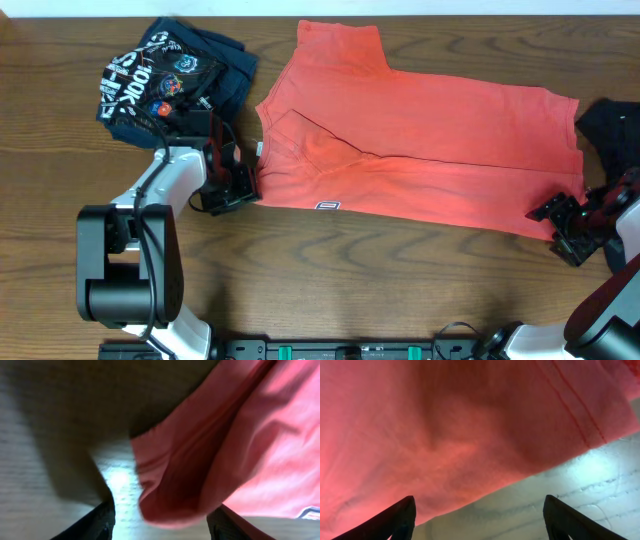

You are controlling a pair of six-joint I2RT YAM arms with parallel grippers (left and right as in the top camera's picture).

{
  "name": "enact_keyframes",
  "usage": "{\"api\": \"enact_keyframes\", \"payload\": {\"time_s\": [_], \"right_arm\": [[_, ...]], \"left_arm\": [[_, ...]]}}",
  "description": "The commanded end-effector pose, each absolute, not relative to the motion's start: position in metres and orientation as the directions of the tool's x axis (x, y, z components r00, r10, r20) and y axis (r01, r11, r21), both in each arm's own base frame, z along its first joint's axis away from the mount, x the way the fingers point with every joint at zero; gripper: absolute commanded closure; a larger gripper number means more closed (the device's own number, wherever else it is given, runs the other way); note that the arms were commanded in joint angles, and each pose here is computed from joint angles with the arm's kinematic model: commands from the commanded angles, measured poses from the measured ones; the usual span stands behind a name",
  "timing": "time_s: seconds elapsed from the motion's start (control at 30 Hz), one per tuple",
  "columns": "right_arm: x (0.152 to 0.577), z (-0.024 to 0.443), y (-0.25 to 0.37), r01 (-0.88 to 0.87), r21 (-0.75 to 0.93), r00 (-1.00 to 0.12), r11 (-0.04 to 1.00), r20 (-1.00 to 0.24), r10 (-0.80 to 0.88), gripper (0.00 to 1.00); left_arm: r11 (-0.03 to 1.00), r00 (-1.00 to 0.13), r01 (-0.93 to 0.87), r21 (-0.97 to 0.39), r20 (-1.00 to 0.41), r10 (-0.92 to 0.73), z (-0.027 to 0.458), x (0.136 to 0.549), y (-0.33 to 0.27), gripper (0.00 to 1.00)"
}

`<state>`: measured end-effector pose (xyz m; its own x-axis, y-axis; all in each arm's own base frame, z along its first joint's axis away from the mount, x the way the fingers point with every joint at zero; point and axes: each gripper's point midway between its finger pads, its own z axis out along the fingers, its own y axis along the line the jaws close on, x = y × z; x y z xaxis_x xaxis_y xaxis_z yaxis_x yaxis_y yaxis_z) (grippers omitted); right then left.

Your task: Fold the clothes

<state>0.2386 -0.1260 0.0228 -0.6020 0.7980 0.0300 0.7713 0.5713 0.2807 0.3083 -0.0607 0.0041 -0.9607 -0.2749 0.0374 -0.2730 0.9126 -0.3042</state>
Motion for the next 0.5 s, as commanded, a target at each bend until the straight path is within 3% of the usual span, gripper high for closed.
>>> {"api": "enact_keyframes", "payload": {"time_s": [0.0, 0.03, 0.17, 0.27, 0.47], "right_arm": [[0.241, 0.023, -0.127, 0.783, 0.297, -0.579, 0.547, 0.026, 0.815, 0.2], [0.242, 0.023, -0.128, 0.79, 0.296, -0.567, 0.537, 0.023, 0.823, 0.19], [0.243, 0.023, -0.134, 0.812, 0.281, -0.535, 0.511, 0.01, 0.845, 0.19], [0.234, 0.019, -0.143, 0.836, 0.209, -0.517, 0.507, -0.005, 0.856, 0.19], [0.211, 0.008, -0.147, 0.869, 0.1, -0.488, 0.485, 0.006, 0.873, 0.21]], "left_arm": [[0.888, -0.945, -0.317, -0.333, 0.036, -0.324, -0.001, 0.312, -0.066, 0.4], [0.888, -0.946, -0.311, -0.34, 0.017, -0.324, -0.002, 0.316, -0.066, 0.44], [0.889, -0.946, -0.304, -0.342, 0.001, -0.323, -0.004, 0.318, -0.065, 0.77], [0.889, -0.946, -0.305, -0.342, 0.001, -0.324, -0.004, 0.318, -0.065, 0.94], [0.89, -0.947, -0.301, -0.341, 0.001, -0.32, -0.004, 0.317, -0.065, 0.94]]}}
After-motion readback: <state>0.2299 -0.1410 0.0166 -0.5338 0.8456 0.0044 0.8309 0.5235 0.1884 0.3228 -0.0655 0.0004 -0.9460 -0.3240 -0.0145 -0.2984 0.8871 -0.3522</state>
